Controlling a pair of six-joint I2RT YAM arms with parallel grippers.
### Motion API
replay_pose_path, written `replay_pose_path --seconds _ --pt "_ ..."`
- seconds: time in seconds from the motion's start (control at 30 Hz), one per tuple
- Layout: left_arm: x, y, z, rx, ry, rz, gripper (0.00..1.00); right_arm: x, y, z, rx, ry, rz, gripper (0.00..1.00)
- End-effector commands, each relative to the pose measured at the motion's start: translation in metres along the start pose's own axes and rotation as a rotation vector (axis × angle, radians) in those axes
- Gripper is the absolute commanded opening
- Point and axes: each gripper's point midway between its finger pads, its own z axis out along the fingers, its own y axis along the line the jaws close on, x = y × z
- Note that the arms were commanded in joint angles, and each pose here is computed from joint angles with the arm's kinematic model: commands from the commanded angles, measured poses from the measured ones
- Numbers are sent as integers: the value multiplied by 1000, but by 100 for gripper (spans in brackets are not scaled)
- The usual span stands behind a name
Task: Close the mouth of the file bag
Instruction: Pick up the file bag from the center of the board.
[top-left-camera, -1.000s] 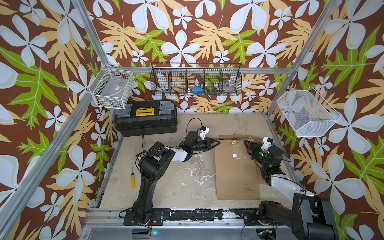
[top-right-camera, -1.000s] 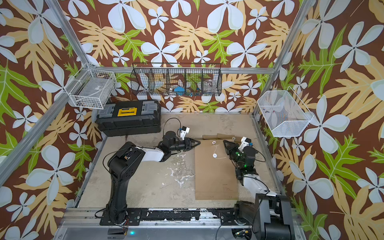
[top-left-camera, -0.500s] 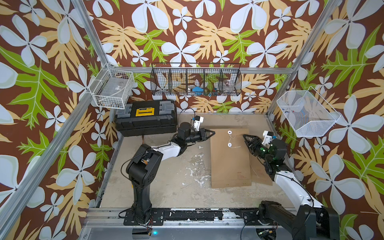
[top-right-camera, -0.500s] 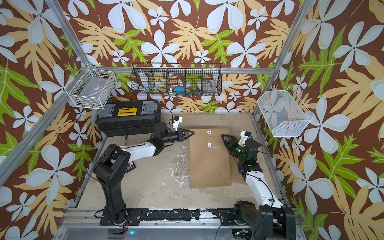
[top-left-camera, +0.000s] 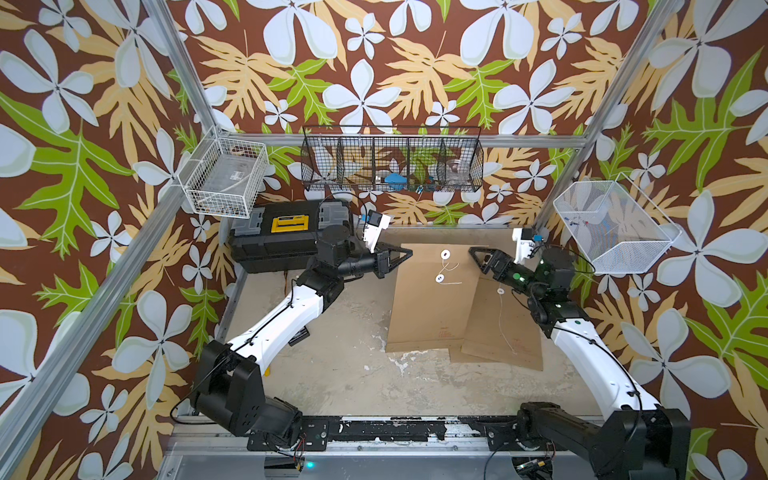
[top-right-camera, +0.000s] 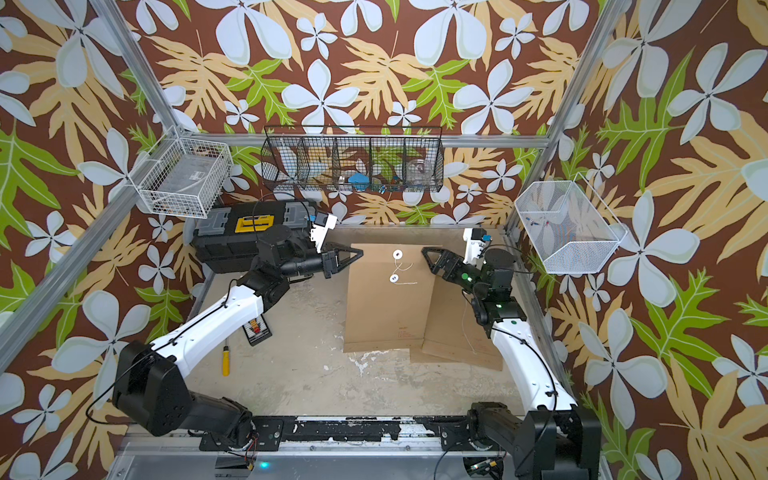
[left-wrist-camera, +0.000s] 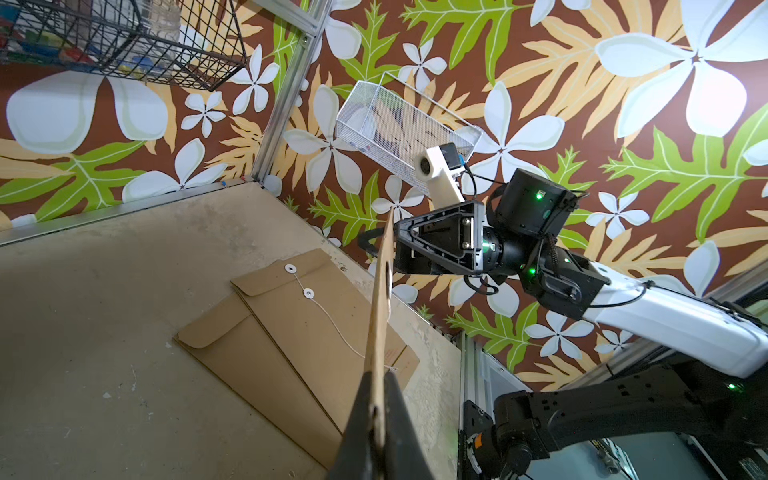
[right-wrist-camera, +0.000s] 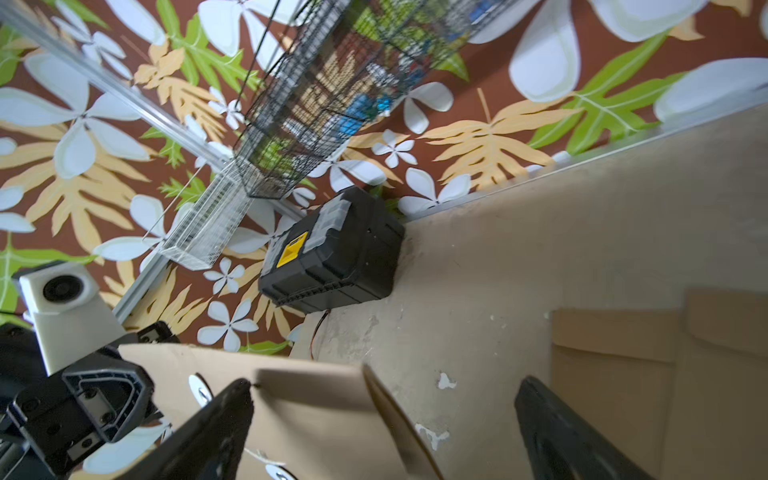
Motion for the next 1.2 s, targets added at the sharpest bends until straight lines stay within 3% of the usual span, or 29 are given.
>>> replay_pose_path --seconds 0.0,0.2,0.33,0.77,0.97,1.17 --pt "-8 -28 -10 112 20 28 0 -2 40 8 -154 26 -134 98" --pt "-30 -65 -38 233 8 23 0 6 96 -7 -435 34 -198 86" --pt "-41 -74 -54 273 1 11 0 7 115 -17 -544 36 -209 73" --pt "-55 -58 -65 226 -50 -46 0 14 147 -20 -626 77 -255 13" --pt "-65 -62 -76 230 -101 -47 0 11 153 -24 -625 54 -265 0" --pt "-65 -69 -78 247 -109 -41 0 9 160 -23 -625 46 -266 0"
